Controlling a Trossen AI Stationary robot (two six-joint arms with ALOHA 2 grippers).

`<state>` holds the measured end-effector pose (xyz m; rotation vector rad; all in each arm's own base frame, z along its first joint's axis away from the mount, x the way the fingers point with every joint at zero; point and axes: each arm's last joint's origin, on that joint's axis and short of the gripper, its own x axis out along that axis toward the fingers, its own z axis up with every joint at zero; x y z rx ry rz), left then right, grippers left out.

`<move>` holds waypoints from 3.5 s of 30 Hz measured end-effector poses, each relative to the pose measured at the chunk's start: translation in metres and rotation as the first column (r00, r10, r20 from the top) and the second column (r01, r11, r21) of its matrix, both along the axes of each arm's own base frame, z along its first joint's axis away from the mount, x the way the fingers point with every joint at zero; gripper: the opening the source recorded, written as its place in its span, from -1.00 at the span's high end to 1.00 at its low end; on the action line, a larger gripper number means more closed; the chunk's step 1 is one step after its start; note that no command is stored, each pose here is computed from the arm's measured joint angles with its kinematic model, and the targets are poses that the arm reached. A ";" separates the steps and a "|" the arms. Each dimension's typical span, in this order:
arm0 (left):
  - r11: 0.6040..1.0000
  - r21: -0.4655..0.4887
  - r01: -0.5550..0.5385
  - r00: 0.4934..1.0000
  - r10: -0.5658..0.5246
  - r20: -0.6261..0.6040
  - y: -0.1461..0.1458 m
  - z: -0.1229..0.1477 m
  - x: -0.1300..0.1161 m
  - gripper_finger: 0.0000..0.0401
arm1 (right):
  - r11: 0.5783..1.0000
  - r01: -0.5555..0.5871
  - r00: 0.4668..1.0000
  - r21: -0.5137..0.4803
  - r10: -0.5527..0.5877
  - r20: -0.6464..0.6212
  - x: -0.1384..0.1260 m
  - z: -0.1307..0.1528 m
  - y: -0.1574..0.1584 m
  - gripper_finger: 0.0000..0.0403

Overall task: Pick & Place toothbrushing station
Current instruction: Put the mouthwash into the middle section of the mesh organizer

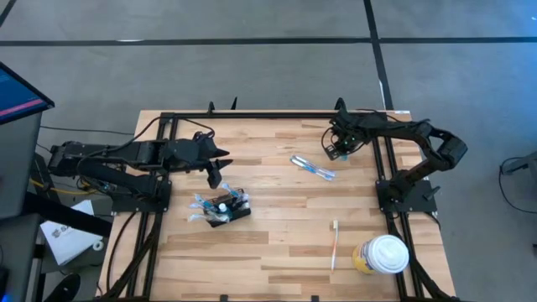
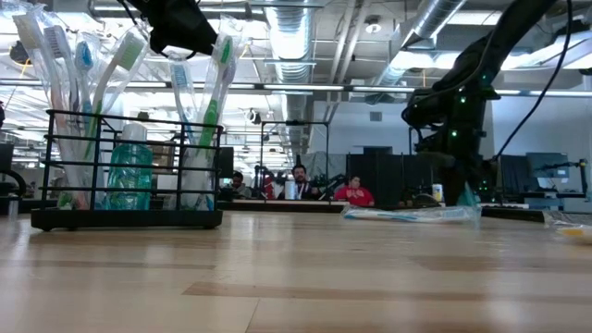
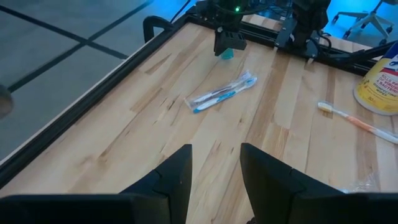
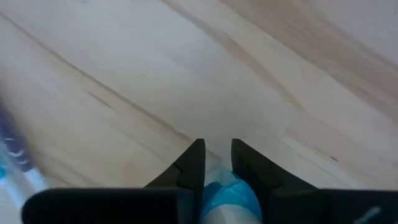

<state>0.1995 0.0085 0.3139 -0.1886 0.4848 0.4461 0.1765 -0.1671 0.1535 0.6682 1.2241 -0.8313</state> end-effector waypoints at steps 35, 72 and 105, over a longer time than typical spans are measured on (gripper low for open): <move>0.973 0.084 0.214 0.951 -0.227 0.211 -0.005 0.022 0.015 0.35 | 0.762 -0.470 0.593 -0.445 0.646 0.481 0.134 0.219 0.089 0.71; 0.884 0.185 0.430 0.784 -0.467 0.409 -0.012 -0.002 0.097 0.35 | 0.529 -0.615 0.263 -0.585 0.837 0.480 0.148 0.246 0.185 0.71; 0.853 0.116 0.508 0.735 -0.500 0.458 -0.002 -0.010 0.107 0.09 | 0.500 -0.649 0.275 -0.573 0.857 0.436 0.176 0.223 0.183 0.72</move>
